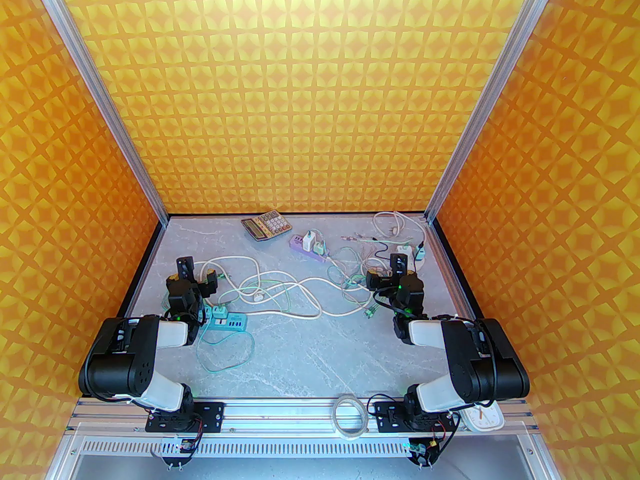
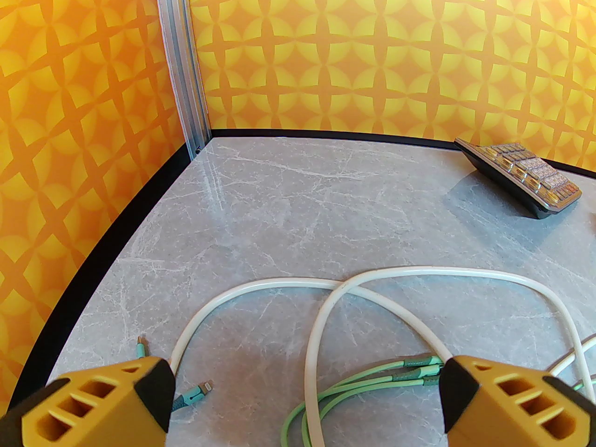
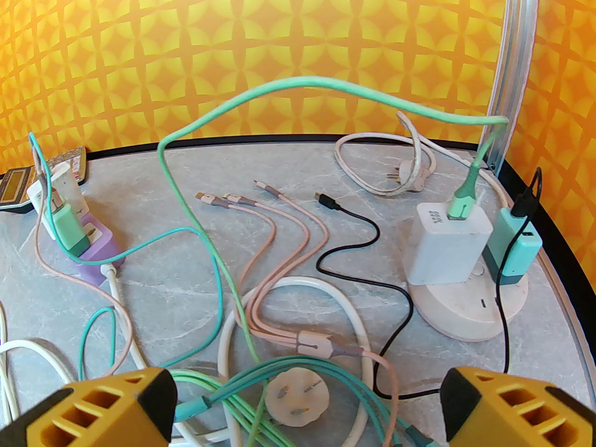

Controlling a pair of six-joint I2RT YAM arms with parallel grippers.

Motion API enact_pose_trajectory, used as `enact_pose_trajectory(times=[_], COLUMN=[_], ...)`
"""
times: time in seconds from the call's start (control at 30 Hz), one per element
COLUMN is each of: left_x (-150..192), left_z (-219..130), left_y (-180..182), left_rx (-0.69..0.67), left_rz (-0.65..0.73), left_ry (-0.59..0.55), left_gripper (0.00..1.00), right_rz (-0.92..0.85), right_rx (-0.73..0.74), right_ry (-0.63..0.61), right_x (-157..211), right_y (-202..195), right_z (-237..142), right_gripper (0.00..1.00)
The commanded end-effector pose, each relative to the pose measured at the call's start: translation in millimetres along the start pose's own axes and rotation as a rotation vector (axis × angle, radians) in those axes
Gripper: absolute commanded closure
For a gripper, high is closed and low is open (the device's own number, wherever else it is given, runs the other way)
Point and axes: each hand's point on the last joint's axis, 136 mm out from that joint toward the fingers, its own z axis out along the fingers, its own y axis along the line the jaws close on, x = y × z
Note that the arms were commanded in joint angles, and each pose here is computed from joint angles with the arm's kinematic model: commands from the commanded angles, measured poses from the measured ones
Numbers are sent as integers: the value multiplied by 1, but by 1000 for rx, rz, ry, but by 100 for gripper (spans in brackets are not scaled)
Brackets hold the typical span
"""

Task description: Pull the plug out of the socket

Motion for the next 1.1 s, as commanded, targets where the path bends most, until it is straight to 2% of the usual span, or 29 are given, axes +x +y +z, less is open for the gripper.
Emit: enact_pose_trajectory(times=[0.0,0.83,0.97,1.07], left_x=[2,2,-12,-33], left_z=[-1,-1,-7,-12], left_y=[-4,-4,-1,7], left_rx=[22,22,15,-30], left_rz=[6,4,4,-11], left_ry=[-1,-1,6,60], left_gripper=[1,1,1,1], right_rz=[-15,-16,2,76], right_rx=[-25,-25,25,117], right_ry=[0,0,-36,30], right_x=[-1,-2,-15,-32], right_y=[6,6,-4,-20], right_z=[1,2,-11,-25], right_gripper=[2,1,1,2])
